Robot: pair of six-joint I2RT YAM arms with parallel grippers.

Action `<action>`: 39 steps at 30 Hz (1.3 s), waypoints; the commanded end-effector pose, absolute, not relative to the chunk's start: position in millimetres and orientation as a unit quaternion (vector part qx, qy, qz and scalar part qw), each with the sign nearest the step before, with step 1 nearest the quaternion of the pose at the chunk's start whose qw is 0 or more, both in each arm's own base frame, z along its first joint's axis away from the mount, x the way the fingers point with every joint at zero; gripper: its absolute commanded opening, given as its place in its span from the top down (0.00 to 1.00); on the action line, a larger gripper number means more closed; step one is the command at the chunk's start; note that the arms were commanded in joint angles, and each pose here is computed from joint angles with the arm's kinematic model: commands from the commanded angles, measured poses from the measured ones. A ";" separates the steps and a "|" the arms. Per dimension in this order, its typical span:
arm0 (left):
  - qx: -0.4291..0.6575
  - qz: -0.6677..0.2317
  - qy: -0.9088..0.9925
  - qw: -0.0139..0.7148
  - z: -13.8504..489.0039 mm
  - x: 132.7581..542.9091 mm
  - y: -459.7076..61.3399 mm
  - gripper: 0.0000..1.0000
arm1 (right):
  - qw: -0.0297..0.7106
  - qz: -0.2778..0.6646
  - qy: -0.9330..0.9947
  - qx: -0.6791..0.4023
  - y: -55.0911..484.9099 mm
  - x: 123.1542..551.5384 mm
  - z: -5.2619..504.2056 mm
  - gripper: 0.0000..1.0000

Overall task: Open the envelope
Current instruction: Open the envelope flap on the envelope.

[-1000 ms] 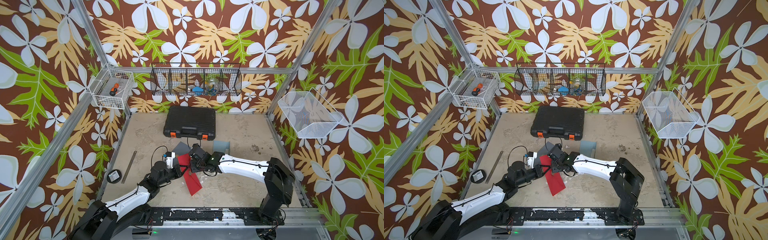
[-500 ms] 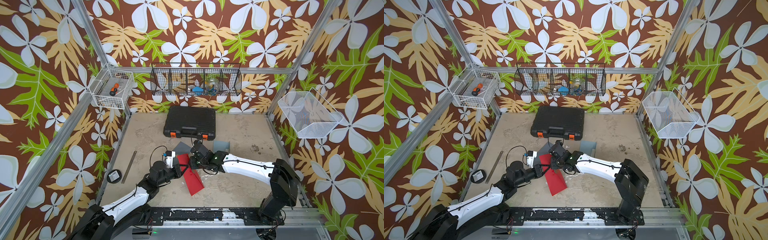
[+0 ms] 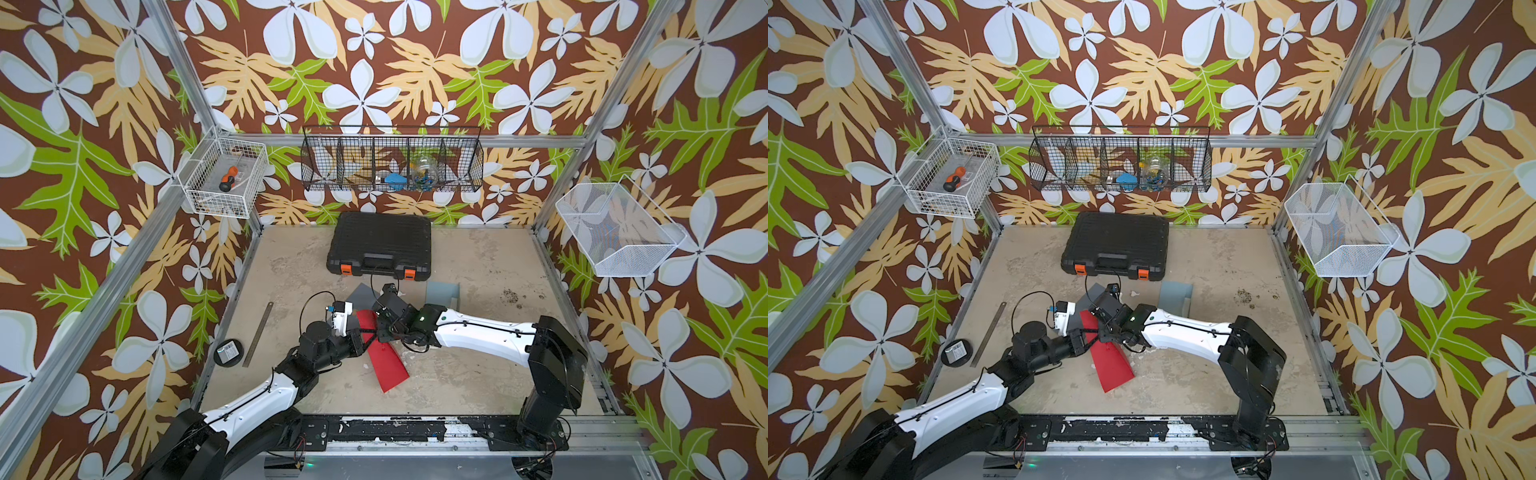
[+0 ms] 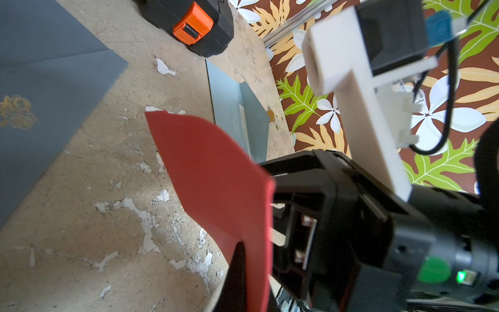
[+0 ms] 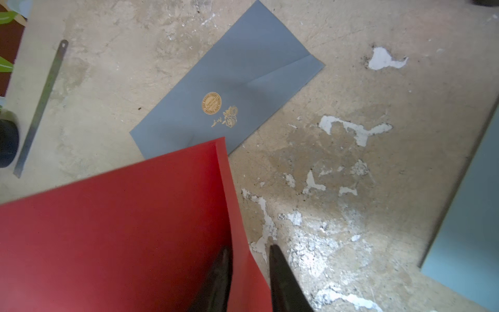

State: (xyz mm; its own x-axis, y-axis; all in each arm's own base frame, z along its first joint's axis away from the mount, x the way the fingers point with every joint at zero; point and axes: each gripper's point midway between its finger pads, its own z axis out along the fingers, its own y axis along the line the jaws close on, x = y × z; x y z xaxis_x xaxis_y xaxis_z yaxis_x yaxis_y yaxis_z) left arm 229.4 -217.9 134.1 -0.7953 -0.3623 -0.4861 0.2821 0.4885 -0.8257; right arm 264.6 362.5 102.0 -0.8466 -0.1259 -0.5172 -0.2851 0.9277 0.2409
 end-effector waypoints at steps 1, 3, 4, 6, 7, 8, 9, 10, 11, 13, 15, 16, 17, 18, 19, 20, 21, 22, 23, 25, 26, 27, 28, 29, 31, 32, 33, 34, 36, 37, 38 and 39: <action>-0.002 -0.520 0.782 0.344 153.6 231.5 -222.4 0.94 | 0.259 0.123 0.951 -0.117 347.5 263.1 97.8 0.74; -0.004 -0.516 0.784 0.344 151.4 231.6 -220.8 0.94 | 0.257 0.121 0.953 -0.110 340.0 263.7 96.5 0.75; -0.003 -0.516 0.785 0.344 151.1 231.2 -220.9 0.94 | 0.257 0.124 0.953 -0.105 336.2 264.7 96.1 0.75; -0.003 -0.515 0.786 0.343 149.9 230.6 -220.8 0.94 | 0.252 0.142 0.952 -0.100 332.4 265.3 96.2 0.75; -0.002 -0.515 0.786 0.342 149.5 229.9 -220.8 0.94 | 0.245 0.153 0.952 -0.099 331.4 264.0 95.2 0.75; -0.001 -0.516 0.784 0.344 150.9 230.1 -221.0 0.94 | 0.238 0.168 0.951 -0.103 333.1 262.5 95.2 0.75; 0.002 -0.517 0.784 0.343 150.8 229.4 -221.6 0.94 | 0.233 0.187 0.948 -0.112 336.0 259.4 95.6 0.75; 0.004 -0.517 0.784 0.343 150.9 229.2 -221.6 0.94 | 0.227 0.198 0.946 -0.116 336.9 256.7 95.6 0.75; 0.006 -0.517 0.785 0.343 150.8 228.6 -222.1 0.94 | 0.224 0.211 0.943 -0.123 339.5 253.7 96.2 0.74; 0.007 -0.518 0.784 0.341 150.8 228.1 -222.6 0.94 | 0.211 0.239 0.937 -0.144 345.2 245.6 97.3 0.74; 0.008 -0.518 0.784 0.341 150.9 228.2 -222.8 0.94 | 0.210 0.245 0.935 -0.149 342.1 243.2 98.4 0.74; 0.009 -0.518 0.784 0.341 151.7 228.0 -223.2 0.94 | 0.207 0.253 0.932 -0.155 341.1 241.5 99.3 0.74; 0.009 -0.517 0.785 0.340 150.8 228.1 -222.6 0.94 | 0.204 0.254 0.932 -0.156 337.4 241.2 99.3 0.73; 0.008 -0.515 0.786 0.341 150.5 228.0 -222.0 0.94 | 0.202 0.258 0.931 -0.159 335.1 240.8 100.1 0.74; 0.007 -0.514 0.788 0.341 149.2 227.9 -221.4 0.94 | 0.199 0.267 0.929 -0.164 331.7 239.4 100.7 0.74; 0.007 -0.513 0.788 0.341 148.9 227.6 -221.0 0.94 | 0.199 0.271 0.928 -0.163 327.3 239.7 100.9 0.74; 0.008 -0.513 0.787 0.342 149.0 227.2 -221.0 0.94 | 0.198 0.274 0.927 -0.160 322.1 239.2 99.6 0.77; 0.008 -0.513 0.787 0.343 149.9 227.4 -220.8 0.94 | 0.199 0.282 0.925 -0.158 318.0 238.6 99.4 0.79; 0.008 -0.512 0.787 0.343 149.1 227.2 -220.4 0.94 | 0.201 0.291 0.922 -0.157 316.0 238.0 99.7 0.84; 0.008 -0.513 0.786 0.344 150.1 227.5 -220.5 0.93 | 0.197 0.306 0.919 -0.153 311.4 236.6 99.1 0.93; 0.009 -0.514 0.785 0.345 151.1 227.7 -220.8 0.93 | 0.195 0.318 0.915 -0.156 311.1 235.0 100.6 0.96; 0.008 -0.513 0.786 0.344 150.0 227.5 -220.7 0.93 | 0.195 0.324 0.912 -0.159 310.2 234.4 101.8 0.97; 0.009 -0.513 0.786 0.345 150.2 227.7 -220.6 0.92 | 0.197 0.333 0.907 -0.167 310.6 233.8 105.3 1.00; 0.009 -0.512 0.787 0.345 149.9 227.8 -220.5 0.91 | 0.198 0.341 0.902 -0.176 311.2 231.8 107.9 1.00; 0.002 -0.503 0.793 0.344 144.8 229.5 -218.3 0.88 | 0.200 0.358 0.891 -0.195 309.9 228.7 113.9 1.00; -0.007 -0.492 0.800 0.343 140.4 232.0 -215.7 0.85 | 0.198 0.361 0.889 -0.199 307.3 227.6 114.9 1.00; -0.022 -0.474 0.811 0.342 133.1 235.5 -210.9 0.78 | 0.198 0.367 0.886 -0.202 304.1 226.4 115.8 1.00; -0.036 -0.455 0.822 0.341 125.4 238.9 -205.8 0.75 | 0.196 0.375 0.883 -0.205 301.4 223.8 115.9 1.00; -0.044 -0.442 0.829 0.340 118.5 240.6 -202.5 0.72 | 0.193 0.390 0.878 -0.201 296.3 221.9 115.9 1.00; -0.048 -0.441 0.831 0.337 116.0 240.9 -202.0 0.64 | 0.187 0.400 0.875 -0.198 294.5 219.9 115.6 1.00; -0.051 -0.439 0.832 0.334 114.4 241.2 -201.9 0.58 | 0.182 0.408 0.873 -0.195 293.1 218.5 114.4 1.00; -0.050 -0.438 0.834 0.332 112.9 241.1 -202.3 0.56 | 0.178 0.411 0.875 -0.185 290.2 218.9 111.7 1.00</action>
